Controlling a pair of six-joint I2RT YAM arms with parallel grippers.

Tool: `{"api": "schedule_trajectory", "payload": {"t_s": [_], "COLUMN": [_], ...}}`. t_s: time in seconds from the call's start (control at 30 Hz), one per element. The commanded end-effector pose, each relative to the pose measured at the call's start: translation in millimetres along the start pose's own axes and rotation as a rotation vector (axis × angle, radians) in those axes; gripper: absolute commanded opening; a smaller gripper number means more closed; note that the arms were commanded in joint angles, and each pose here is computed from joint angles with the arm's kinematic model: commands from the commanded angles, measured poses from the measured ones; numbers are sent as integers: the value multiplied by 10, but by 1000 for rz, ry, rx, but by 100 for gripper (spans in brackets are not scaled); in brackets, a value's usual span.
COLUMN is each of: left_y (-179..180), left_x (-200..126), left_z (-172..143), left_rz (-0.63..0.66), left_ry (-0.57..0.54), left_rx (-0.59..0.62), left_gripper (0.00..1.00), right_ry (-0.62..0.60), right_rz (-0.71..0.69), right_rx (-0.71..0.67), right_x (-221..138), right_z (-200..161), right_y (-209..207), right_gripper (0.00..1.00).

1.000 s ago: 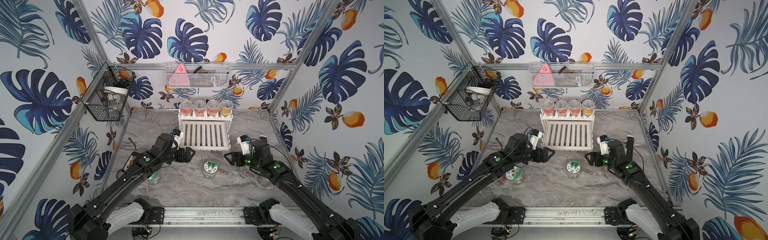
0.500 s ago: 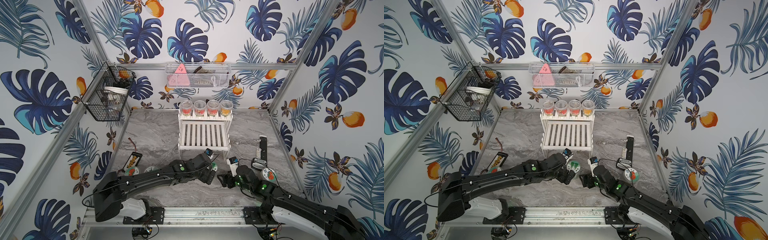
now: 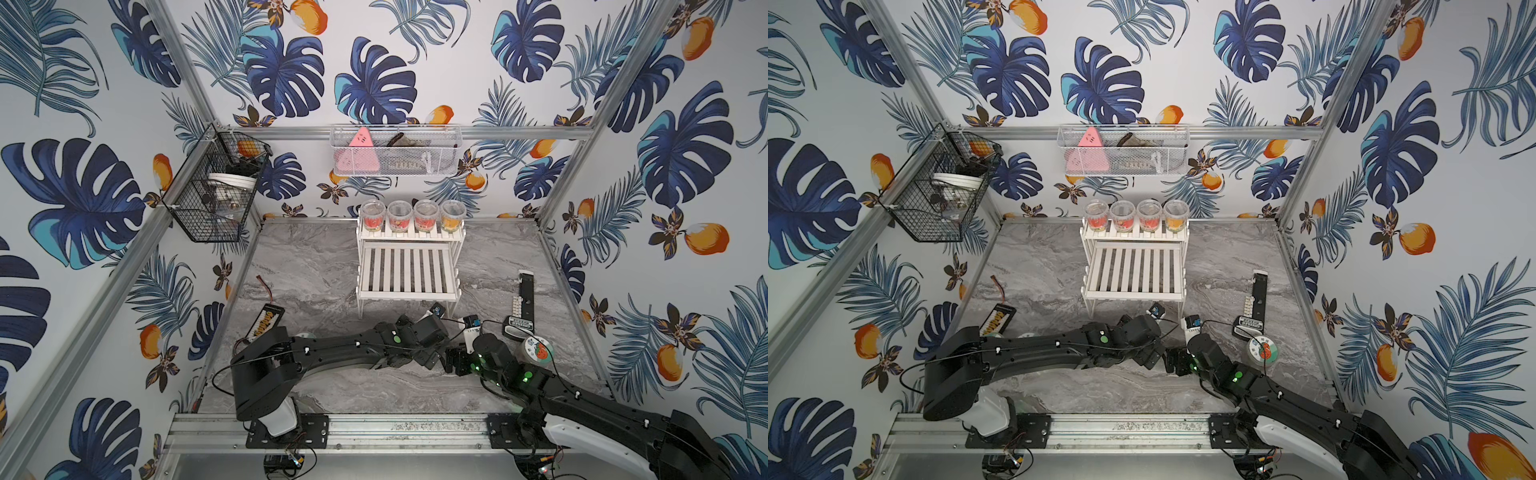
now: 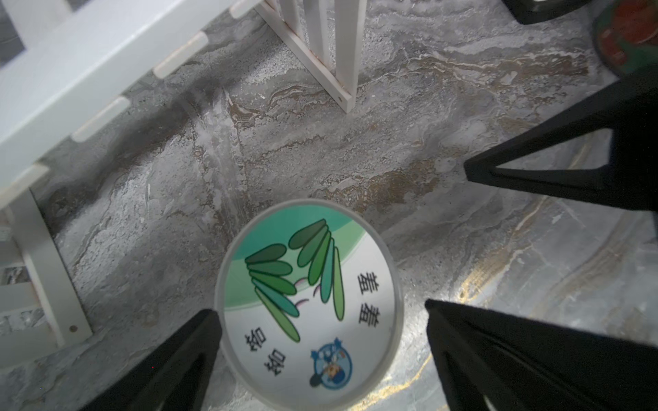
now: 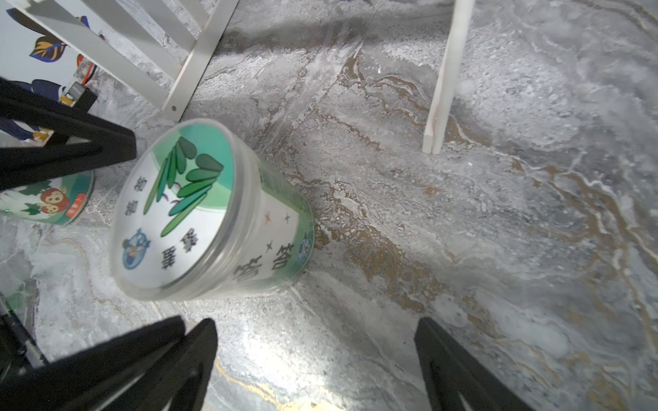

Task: Place the seed container on the shelf
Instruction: Pick up the seed jar at the center of the board.

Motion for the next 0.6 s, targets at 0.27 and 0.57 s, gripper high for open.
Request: {"api": "schedule_trajectory", "payload": {"t_s": [0.27,0.57], "left_y": [-30,17], "left_x": [170,35], "left_z": [-5,-9], "left_rz": [22,14], "left_ry": [2,-5], "left_rx": [5,-15], "left_gripper": [91,82], "right_ry": [-1,-17], "right_rz": [1,9], "right_rx": [24,-6], "right_x": [-8,-26], "right_z": [53,111], "right_y": [27,52], "right_gripper": [92,92]}}
Point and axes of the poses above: each gripper's point midway between its finger pads, its own x axis out along the fingers, its own y axis along the line the jaws close on, z = x × y, the point moved 2 cm from there along -x, back along the fingers, and after that the axes turned 8 degrees about -x, right-handed, at the moved point
